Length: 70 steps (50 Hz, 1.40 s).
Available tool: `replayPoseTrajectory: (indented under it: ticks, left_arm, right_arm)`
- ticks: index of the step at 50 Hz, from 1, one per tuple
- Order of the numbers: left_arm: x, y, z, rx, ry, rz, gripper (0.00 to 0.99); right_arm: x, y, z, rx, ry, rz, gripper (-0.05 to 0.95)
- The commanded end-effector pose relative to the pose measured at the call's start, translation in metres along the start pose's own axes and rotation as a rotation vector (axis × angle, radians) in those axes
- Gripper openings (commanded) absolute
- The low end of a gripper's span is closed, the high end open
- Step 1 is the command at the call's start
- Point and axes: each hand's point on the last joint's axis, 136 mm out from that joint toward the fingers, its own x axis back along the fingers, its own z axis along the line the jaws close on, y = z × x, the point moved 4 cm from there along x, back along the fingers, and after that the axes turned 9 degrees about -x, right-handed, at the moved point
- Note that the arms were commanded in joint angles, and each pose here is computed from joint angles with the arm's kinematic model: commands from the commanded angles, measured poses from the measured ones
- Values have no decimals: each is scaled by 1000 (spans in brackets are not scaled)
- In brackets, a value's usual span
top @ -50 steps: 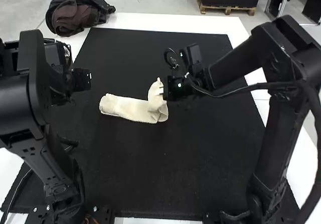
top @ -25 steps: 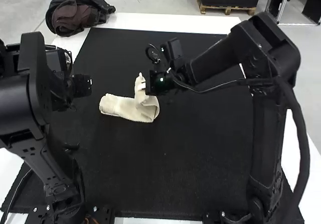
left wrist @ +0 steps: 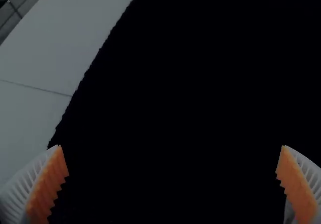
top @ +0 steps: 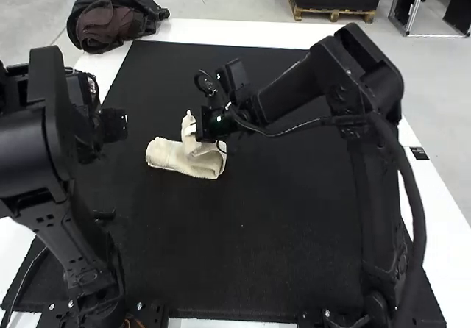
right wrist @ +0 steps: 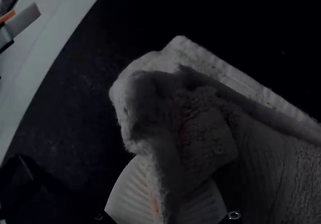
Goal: Fold the towel.
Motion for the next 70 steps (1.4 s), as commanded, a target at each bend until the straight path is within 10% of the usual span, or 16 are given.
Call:
replayPoseTrajectory:
  ticks: [1,40,51,70]
  left_arm:
    - [2,3,8,15,20,-14,972]
    - [5,-4,31,40,51,-2,972]
    - [5,-6,30,42,49,7,972]
    - [6,-5,29,41,48,2,972]
  right_arm:
    - [-10,9,26,13,61,-11,-23]
    - [-77,11,52,23,126,10,-13]
    - [-78,27,60,47,143,-25,810]
    - [-49,84,71,97,150,-147,900]
